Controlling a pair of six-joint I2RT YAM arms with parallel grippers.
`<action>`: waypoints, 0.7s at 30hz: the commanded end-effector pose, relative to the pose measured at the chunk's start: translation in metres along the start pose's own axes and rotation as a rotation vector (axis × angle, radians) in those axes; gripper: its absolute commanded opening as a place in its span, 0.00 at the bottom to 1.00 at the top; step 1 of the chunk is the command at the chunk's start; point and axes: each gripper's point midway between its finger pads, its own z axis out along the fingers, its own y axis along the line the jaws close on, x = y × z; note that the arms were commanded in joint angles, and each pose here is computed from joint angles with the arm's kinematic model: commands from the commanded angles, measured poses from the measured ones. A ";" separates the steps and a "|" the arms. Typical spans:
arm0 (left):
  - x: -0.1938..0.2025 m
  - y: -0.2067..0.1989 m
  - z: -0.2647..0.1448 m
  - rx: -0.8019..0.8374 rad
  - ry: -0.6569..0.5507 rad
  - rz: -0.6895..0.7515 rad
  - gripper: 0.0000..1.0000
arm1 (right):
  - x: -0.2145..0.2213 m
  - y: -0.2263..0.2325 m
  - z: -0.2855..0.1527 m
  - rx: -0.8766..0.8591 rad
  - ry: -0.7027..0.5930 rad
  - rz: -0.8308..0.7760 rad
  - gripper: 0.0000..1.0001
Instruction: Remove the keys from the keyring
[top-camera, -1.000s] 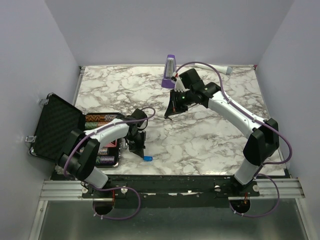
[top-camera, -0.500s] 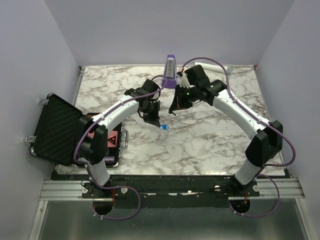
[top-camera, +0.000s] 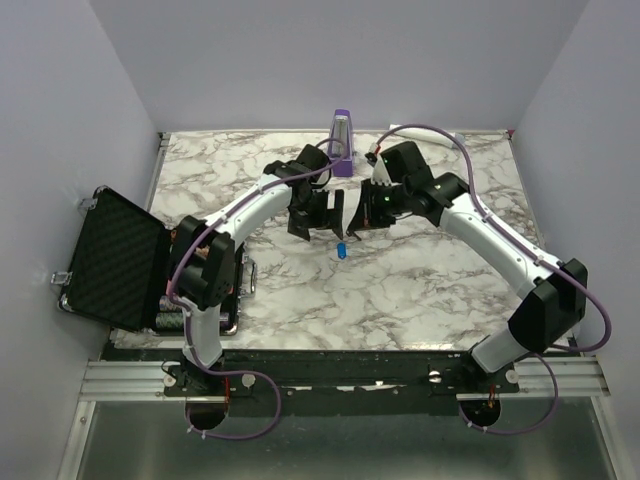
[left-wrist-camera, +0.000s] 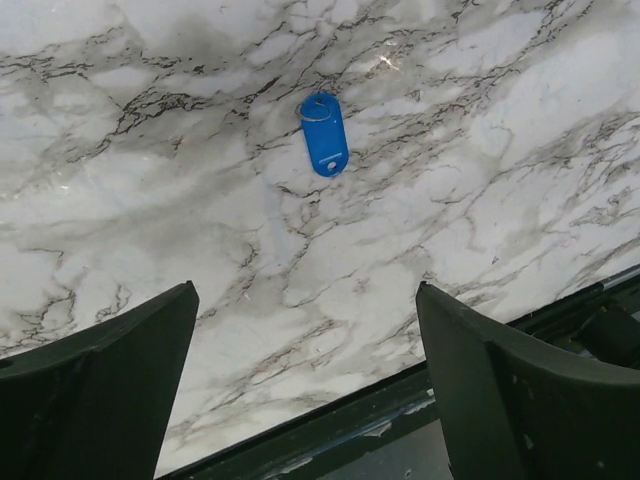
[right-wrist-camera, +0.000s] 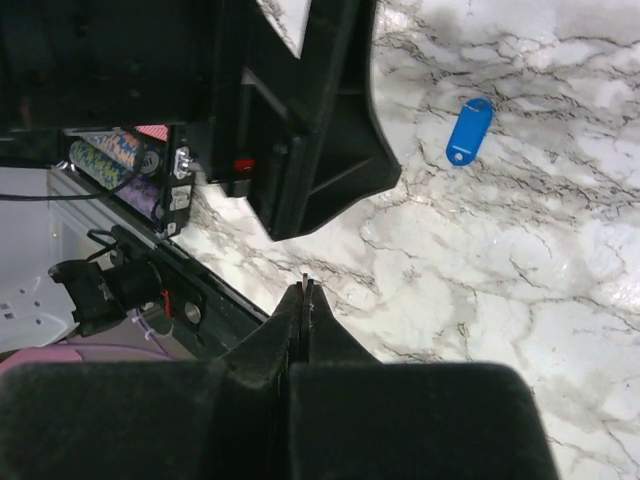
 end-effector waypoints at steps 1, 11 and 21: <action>0.004 -0.003 -0.034 -0.008 -0.053 0.018 0.99 | -0.005 -0.007 -0.002 0.027 -0.072 0.023 0.01; 0.020 0.018 -0.105 -0.010 -0.211 -0.001 0.99 | -0.001 -0.047 -0.008 0.170 -0.230 0.042 0.01; 0.068 0.058 -0.137 -0.053 -0.362 0.007 0.99 | 0.009 -0.095 0.023 0.393 -0.247 0.192 0.01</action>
